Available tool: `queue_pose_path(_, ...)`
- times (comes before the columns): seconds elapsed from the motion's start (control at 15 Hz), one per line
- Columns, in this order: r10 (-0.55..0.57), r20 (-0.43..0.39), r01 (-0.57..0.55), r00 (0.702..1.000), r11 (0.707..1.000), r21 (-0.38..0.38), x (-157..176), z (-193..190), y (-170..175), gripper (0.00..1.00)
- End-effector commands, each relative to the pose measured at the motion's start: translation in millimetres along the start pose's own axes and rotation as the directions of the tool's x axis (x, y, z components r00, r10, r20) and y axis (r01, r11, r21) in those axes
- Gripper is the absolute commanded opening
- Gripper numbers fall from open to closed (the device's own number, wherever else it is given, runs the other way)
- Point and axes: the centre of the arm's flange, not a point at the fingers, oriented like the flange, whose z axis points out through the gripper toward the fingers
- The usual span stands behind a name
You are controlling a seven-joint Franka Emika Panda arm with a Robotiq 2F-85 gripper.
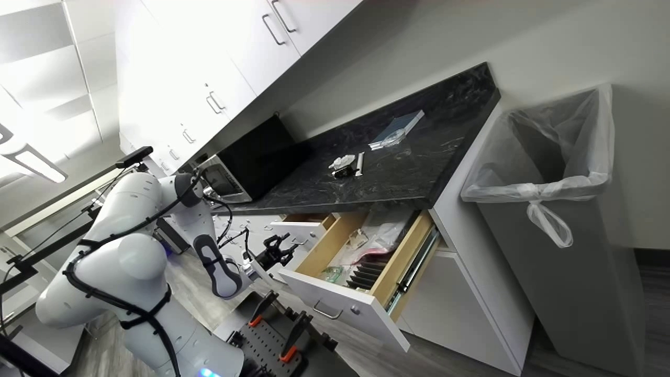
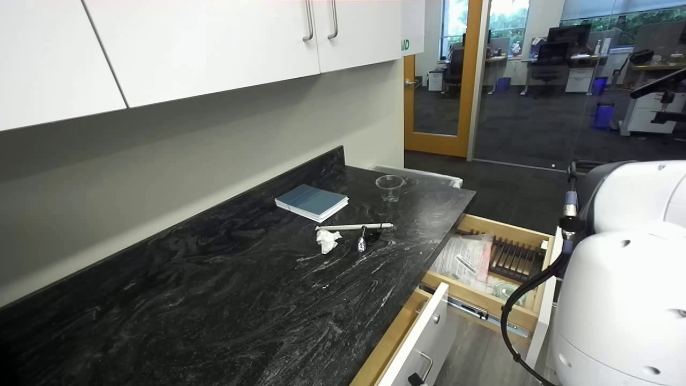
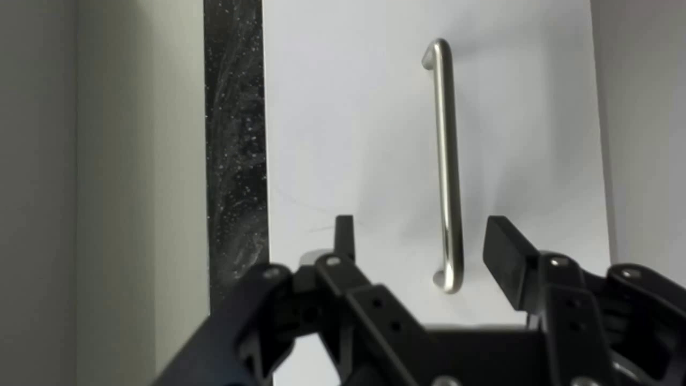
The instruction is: Open the second drawer from the right, put the black object on the counter into it, and then close the drawer
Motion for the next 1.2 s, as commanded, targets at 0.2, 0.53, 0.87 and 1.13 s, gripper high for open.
queue_pose_path(0.2, 0.046, 0.002, -0.046, 0.999, 0.999, 0.014, 3, 2, 4, 0.12)
queue_pose_path(0.53, 0.011, 0.003, -0.011, 1.000, 0.999, 0.035, 1, -15, 0, 0.03)
queue_pose_path(0.87, -0.044, 0.028, 0.042, 0.999, 0.997, 0.065, -6, -56, -11, 0.03)
queue_pose_path(1.13, -0.071, 0.104, 0.061, 0.992, 0.994, 0.095, -19, -84, -25, 0.03)
